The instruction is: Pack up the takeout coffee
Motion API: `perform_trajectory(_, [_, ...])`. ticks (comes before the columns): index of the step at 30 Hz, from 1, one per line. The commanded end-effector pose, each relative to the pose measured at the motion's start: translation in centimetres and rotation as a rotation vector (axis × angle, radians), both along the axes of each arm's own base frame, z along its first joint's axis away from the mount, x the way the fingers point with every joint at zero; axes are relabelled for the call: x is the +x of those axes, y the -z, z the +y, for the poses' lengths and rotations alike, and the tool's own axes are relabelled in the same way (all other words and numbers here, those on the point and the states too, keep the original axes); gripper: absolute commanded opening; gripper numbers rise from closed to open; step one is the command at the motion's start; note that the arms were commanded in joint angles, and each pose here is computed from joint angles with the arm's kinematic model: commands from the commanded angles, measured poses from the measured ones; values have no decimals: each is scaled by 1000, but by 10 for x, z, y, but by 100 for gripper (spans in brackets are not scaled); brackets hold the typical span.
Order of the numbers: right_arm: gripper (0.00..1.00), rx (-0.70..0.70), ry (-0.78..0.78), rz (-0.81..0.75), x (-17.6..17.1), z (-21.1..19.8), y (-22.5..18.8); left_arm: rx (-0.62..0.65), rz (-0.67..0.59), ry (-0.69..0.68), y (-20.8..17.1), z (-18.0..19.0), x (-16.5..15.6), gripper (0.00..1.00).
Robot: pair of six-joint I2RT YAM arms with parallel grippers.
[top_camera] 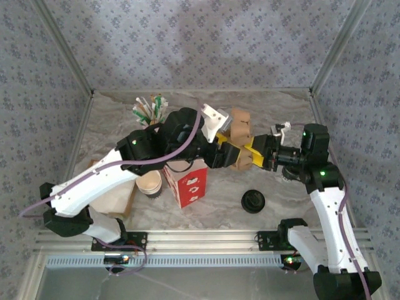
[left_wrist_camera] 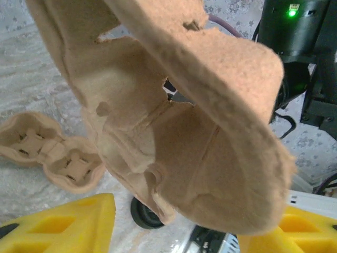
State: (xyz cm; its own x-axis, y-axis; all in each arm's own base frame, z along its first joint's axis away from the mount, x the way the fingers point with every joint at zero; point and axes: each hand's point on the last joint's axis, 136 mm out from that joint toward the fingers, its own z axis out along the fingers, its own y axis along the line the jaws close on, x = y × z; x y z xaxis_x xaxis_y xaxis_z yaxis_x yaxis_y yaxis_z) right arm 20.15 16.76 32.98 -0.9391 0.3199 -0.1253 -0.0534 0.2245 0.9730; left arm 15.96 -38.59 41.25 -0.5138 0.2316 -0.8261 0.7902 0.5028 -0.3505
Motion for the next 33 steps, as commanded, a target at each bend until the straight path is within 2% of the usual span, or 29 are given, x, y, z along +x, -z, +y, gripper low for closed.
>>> perform_trajectory(1, [62, 38, -41, -30, -7, 2, -19, -92, -93, 56, -36, -7, -4, 53])
perform_trajectory(9, [62, 43, -54, -14, -6, 3, -12, -159, -122, 97, -49, -21, -6, 33])
perform_trajectory(15, [62, 42, -54, -8, -5, 3, -9, -144, -130, 106, -48, -27, -4, 13])
perform_trajectory(18, [71, 9, -42, -4, -6, 1, -3, -92, -133, 97, -39, -28, 0, 11])
perform_trajectory(19, [76, -15, -34, 0, -7, -1, 2, -87, -143, 92, -43, -28, 2, 10])
perform_trajectory(23, [100, -119, 57, 52, -6, -19, 27, 39, -122, 79, -17, -29, 10, 9])
perform_trajectory(26, [100, -255, 157, 107, -4, -41, 55, 151, -116, 63, 5, -32, 19, 10])
perform_trajectory(30, [100, -559, 313, 323, -10, -92, 106, 316, -113, 46, 42, -33, 31, 9])
perform_trajectory(33, [100, -682, 376, 428, -15, -122, 125, 445, -115, 27, 71, -31, 40, 8])
